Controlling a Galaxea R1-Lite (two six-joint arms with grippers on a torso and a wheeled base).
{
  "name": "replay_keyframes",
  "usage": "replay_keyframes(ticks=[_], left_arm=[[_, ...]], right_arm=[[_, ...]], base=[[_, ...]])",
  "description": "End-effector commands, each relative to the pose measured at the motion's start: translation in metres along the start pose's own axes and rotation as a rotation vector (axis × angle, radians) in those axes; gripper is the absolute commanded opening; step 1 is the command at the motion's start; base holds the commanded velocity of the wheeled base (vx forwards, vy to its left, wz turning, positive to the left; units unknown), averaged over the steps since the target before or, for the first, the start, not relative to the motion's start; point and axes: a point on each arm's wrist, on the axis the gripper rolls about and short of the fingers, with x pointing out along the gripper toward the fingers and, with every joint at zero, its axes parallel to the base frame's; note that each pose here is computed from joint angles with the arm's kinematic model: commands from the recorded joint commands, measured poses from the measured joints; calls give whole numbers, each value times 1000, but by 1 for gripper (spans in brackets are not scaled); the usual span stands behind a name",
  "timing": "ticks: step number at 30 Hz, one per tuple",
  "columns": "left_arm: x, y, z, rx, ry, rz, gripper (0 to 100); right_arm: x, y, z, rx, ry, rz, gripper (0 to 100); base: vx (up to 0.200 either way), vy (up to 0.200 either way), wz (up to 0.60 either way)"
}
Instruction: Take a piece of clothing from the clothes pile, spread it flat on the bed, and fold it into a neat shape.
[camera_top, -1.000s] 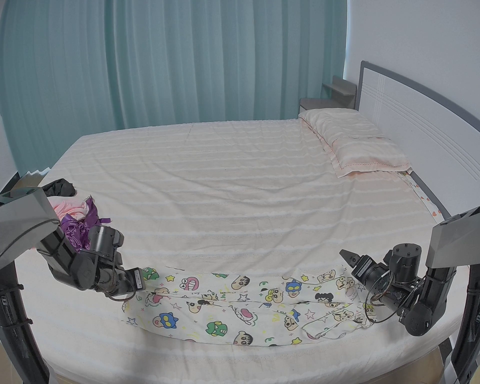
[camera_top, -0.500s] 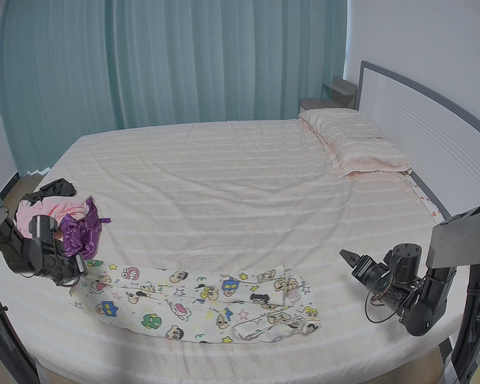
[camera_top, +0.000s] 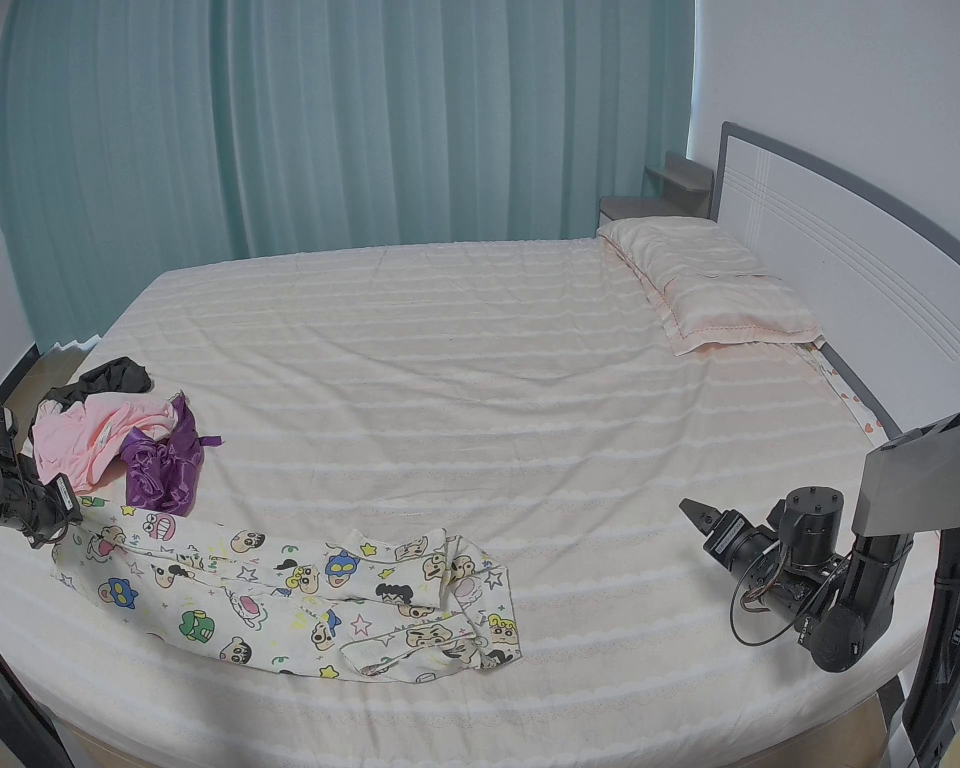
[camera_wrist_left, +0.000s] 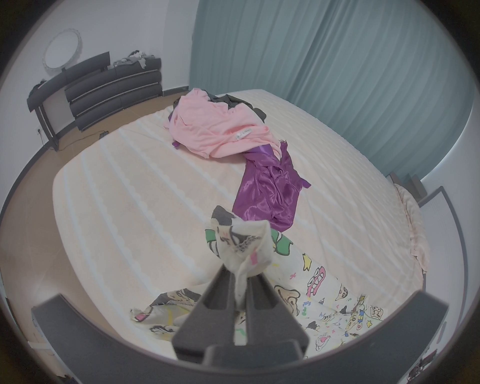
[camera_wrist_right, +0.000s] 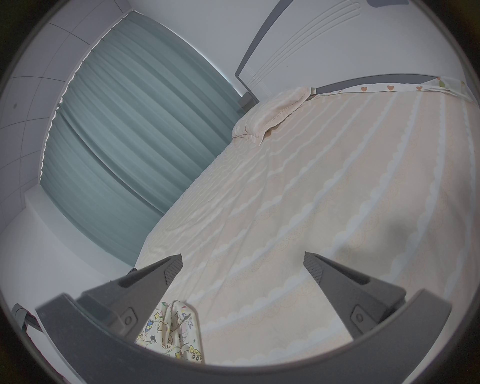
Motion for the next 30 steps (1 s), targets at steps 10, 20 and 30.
replay_keyframes(ticks=[10,20,30], left_arm=[[-37,-151,-93,277,54,-39,0],[-24,-255,-176,410,119,-137,0],[-7,-306,-235,481,183,-195,0]], right_arm=[[0,1,1,-1,-5,7,100],[0,1,0,-1,-4,6,100],[1,0,0,-1,-4,3,100]], base=[[0,0,0],[0,0,0],[0,0,0]])
